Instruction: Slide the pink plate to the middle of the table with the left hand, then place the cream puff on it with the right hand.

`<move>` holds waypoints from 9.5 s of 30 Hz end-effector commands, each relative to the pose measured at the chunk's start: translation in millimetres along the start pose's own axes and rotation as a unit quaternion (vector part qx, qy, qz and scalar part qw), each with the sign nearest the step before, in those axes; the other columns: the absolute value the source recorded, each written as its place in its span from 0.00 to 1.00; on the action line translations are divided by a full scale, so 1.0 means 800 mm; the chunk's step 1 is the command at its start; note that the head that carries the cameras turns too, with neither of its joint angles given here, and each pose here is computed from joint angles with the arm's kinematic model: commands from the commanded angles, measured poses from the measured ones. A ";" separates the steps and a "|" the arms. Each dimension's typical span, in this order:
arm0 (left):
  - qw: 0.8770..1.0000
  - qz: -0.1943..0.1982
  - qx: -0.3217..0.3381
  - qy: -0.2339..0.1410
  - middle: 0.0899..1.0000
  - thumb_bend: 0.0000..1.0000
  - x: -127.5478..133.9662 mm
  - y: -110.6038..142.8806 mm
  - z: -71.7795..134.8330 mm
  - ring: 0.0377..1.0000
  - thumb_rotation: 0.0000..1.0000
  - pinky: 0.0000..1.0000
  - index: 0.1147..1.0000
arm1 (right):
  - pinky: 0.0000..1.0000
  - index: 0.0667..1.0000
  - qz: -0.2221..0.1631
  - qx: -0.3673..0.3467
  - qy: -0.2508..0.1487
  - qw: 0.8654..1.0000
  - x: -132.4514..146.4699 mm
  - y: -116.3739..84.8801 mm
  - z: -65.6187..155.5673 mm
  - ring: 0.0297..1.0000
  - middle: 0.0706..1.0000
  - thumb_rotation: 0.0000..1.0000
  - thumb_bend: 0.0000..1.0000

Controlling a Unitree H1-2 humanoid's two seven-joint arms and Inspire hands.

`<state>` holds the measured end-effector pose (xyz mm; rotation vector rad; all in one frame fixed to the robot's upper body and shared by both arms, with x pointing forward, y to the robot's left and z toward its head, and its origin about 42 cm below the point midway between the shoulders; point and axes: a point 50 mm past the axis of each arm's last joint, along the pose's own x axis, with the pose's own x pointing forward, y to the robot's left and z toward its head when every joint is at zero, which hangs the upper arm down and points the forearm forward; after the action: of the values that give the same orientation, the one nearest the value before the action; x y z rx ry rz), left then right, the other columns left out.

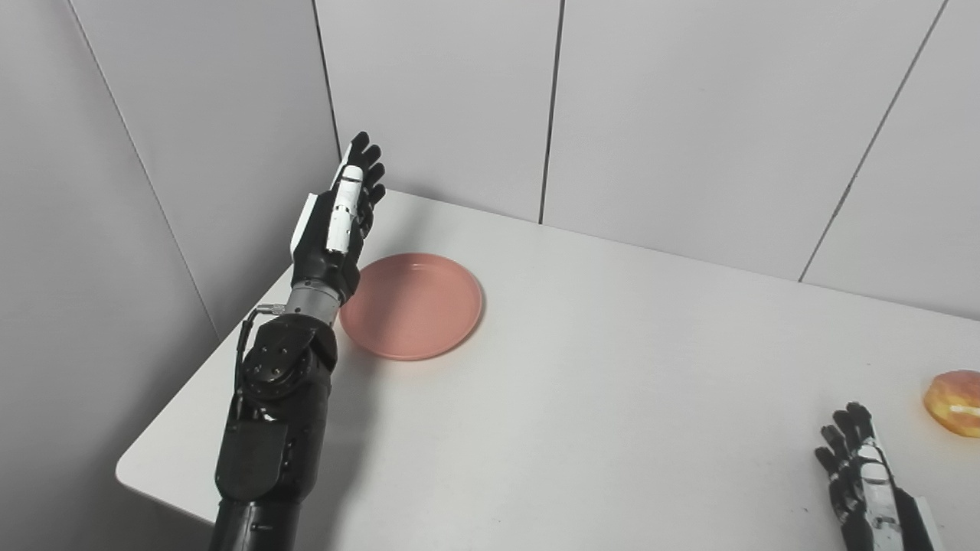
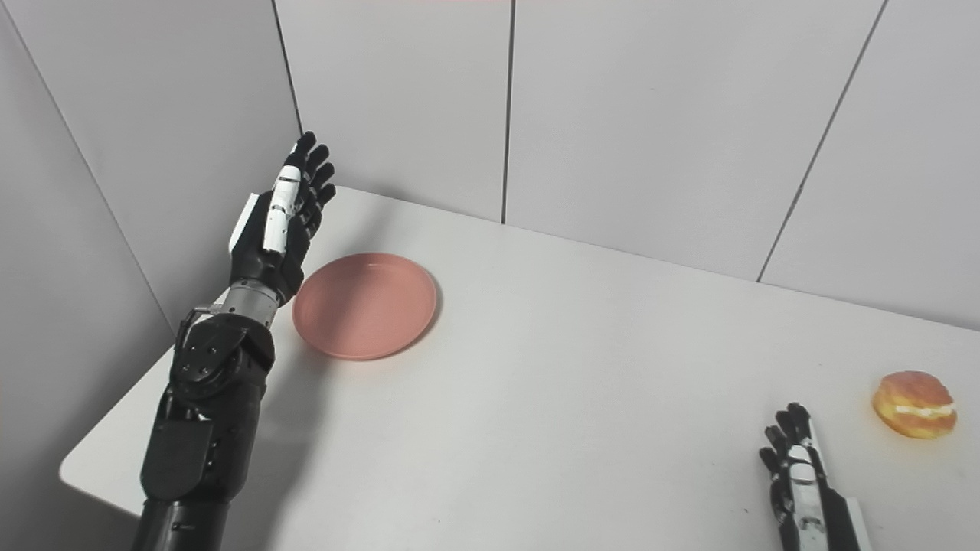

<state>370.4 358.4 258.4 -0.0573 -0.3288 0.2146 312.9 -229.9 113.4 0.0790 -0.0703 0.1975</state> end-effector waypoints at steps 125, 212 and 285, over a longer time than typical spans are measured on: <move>0.961 -0.086 -0.139 0.223 0.93 0.37 -0.036 -0.076 -0.192 0.93 1.00 0.96 0.93 | 1.00 1.00 -0.006 -0.011 0.042 0.999 -0.018 0.022 -0.032 1.00 1.00 1.00 0.18; 0.949 -0.179 -0.130 0.226 0.96 0.40 -0.145 -0.185 -0.194 0.96 1.00 0.98 0.95 | 0.96 0.98 -0.063 -0.124 -0.057 0.989 0.023 0.014 0.080 0.96 0.97 1.00 0.26; 0.942 -0.185 -0.114 0.256 0.96 0.37 -0.193 -0.148 -0.211 0.96 1.00 1.00 0.96 | 0.80 0.97 -0.156 -0.636 0.093 0.750 0.198 -0.157 0.183 0.93 1.00 0.58 0.99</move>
<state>342.2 187.1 111.8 -0.2918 -0.0353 -0.2742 472.3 -333.6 226.4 -1.2993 0.1017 -0.1517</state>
